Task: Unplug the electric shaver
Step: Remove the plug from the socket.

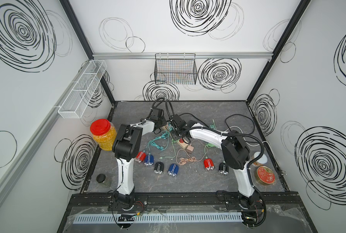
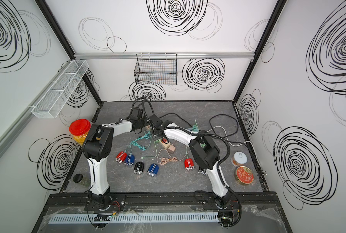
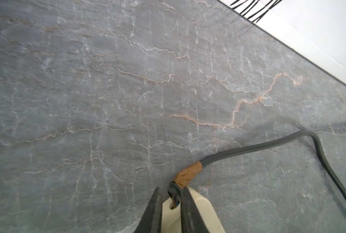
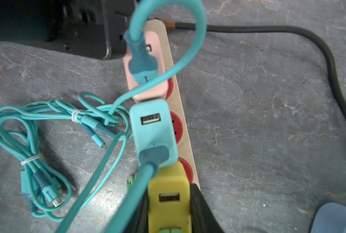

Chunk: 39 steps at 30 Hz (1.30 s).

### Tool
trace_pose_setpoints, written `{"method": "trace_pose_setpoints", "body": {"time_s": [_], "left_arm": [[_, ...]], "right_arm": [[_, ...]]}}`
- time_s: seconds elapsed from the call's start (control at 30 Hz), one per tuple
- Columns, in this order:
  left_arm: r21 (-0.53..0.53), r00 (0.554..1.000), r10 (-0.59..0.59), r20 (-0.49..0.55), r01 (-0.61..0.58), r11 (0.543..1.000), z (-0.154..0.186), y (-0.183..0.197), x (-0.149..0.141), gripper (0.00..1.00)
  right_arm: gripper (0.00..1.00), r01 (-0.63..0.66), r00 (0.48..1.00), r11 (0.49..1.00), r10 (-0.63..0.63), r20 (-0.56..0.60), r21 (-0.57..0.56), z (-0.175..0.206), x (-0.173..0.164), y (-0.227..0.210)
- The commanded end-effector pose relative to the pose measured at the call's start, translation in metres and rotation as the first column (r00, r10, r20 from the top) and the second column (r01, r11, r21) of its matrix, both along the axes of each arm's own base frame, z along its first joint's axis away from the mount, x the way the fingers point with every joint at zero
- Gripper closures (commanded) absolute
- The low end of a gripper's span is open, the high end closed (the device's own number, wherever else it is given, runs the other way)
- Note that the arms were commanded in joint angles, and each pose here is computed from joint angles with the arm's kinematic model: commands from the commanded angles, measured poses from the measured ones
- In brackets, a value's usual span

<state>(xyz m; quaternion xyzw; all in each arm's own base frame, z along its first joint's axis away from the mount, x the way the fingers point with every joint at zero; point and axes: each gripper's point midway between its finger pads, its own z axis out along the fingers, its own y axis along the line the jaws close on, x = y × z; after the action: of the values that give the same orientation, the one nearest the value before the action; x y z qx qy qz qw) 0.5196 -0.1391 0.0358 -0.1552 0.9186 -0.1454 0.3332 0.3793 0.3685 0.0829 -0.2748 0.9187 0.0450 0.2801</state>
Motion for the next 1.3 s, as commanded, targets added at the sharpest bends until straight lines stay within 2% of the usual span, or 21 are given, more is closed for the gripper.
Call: {"method": "trace_pose_setpoints", "body": {"time_s": [0.0,0.13,0.37,0.5,0.77,1.0,1.27], "left_arm": [[-0.042,0.981,-0.091,-0.17,0.085,0.995,-0.036,-0.018,-0.045,0.79],[-0.067,0.983,-0.096,-0.155,0.087,0.994,-0.032,-0.018,-0.047,0.8],[-0.205,0.995,-0.08,-0.062,0.066,0.977,-0.009,-0.016,-0.048,0.79],[-0.204,0.994,-0.088,-0.067,0.073,0.976,-0.008,-0.015,-0.049,0.79],[-0.225,0.991,-0.083,-0.108,0.057,0.973,-0.028,-0.014,-0.044,0.79],[-0.163,0.987,-0.064,-0.15,0.039,0.986,-0.041,-0.004,-0.054,0.79],[-0.165,0.986,-0.061,-0.156,0.035,0.986,-0.043,-0.003,-0.058,0.79]], "right_arm": [[0.7,0.035,0.995,0.999,-0.036,0.089,0.011,0.036,0.012,-0.01],[0.7,0.024,0.994,0.998,-0.03,0.101,0.056,0.043,0.011,-0.008],[0.71,0.03,0.995,0.999,-0.034,0.098,0.043,0.041,0.011,-0.009],[0.71,0.031,0.995,0.999,-0.035,0.096,0.041,0.04,0.012,-0.009],[0.71,0.021,0.995,0.999,-0.025,0.099,0.049,0.044,0.012,-0.007],[0.72,0.01,0.99,0.998,-0.018,0.138,0.065,0.06,0.014,-0.007],[0.72,-0.018,0.984,0.999,0.009,0.176,0.048,0.069,0.014,-0.006]]}}
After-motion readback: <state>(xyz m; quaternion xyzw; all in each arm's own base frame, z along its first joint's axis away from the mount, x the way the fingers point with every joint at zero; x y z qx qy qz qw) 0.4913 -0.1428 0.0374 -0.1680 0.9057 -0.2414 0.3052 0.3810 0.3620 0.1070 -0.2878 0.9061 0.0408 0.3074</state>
